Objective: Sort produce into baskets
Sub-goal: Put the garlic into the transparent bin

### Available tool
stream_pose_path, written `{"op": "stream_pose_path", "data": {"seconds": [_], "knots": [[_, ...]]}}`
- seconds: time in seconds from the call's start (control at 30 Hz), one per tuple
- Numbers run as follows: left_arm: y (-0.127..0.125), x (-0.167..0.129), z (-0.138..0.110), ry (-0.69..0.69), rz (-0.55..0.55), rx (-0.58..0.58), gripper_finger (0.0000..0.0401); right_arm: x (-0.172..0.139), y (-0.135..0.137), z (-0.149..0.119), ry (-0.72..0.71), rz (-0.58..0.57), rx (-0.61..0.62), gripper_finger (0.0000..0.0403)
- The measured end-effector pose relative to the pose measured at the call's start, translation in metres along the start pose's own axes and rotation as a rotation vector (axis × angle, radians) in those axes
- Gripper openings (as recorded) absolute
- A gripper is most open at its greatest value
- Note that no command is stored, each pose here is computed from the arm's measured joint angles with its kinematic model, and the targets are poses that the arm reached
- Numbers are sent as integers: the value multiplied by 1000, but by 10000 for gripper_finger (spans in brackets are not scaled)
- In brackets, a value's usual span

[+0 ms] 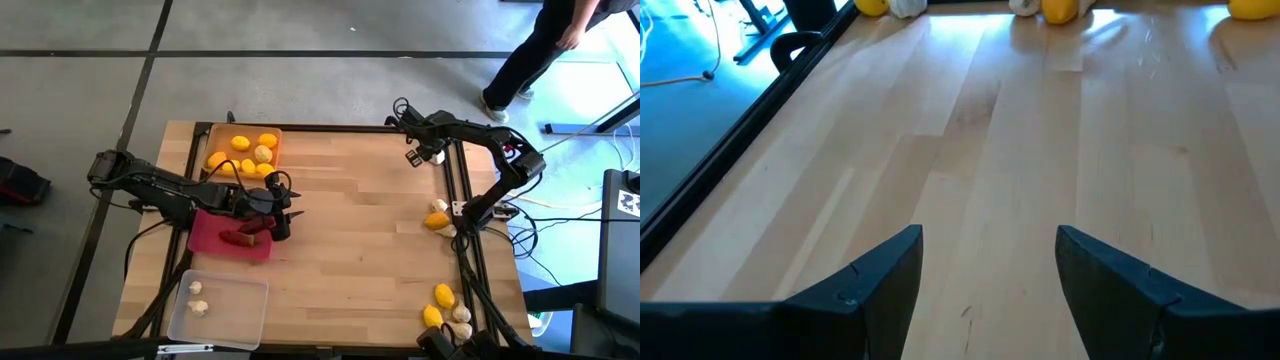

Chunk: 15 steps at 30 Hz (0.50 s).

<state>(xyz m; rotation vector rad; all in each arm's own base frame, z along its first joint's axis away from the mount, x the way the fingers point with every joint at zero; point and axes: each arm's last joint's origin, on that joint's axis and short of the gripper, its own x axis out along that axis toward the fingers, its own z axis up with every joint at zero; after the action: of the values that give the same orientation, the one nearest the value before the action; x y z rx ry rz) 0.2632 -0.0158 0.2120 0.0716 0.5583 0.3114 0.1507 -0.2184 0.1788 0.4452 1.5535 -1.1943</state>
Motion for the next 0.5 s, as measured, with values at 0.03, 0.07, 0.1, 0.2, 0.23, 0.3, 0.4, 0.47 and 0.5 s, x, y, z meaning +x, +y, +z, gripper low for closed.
{"op": "stream_pose_path", "data": {"seconds": [0.03,0.07,0.1,0.2,0.23,0.3,0.4,0.47,0.5], "knots": [[0,0,0,0,0,0,225,0,0,0,0,0,0,165],[0,0,0,0,0,0,225,0,0,0,0,0,0,165],[0,0,0,0,0,0,225,0,0,0,0,0,-1,165],[0,0,0,0,0,1,225,0,0,0,1,0,-1,165],[0,0,0,0,0,1,225,0,0,0,1,0,-1,165],[0,0,0,0,0,1,225,0,0,0,3,0,-4,162],[0,0,0,0,0,1,225,0,0,-1,10,-1,-7,148],[0,0,0,0,0,1,225,0,0,-1,9,-1,-7,132],[0,0,0,0,0,1,225,0,0,-1,9,-1,-7,123]]}}
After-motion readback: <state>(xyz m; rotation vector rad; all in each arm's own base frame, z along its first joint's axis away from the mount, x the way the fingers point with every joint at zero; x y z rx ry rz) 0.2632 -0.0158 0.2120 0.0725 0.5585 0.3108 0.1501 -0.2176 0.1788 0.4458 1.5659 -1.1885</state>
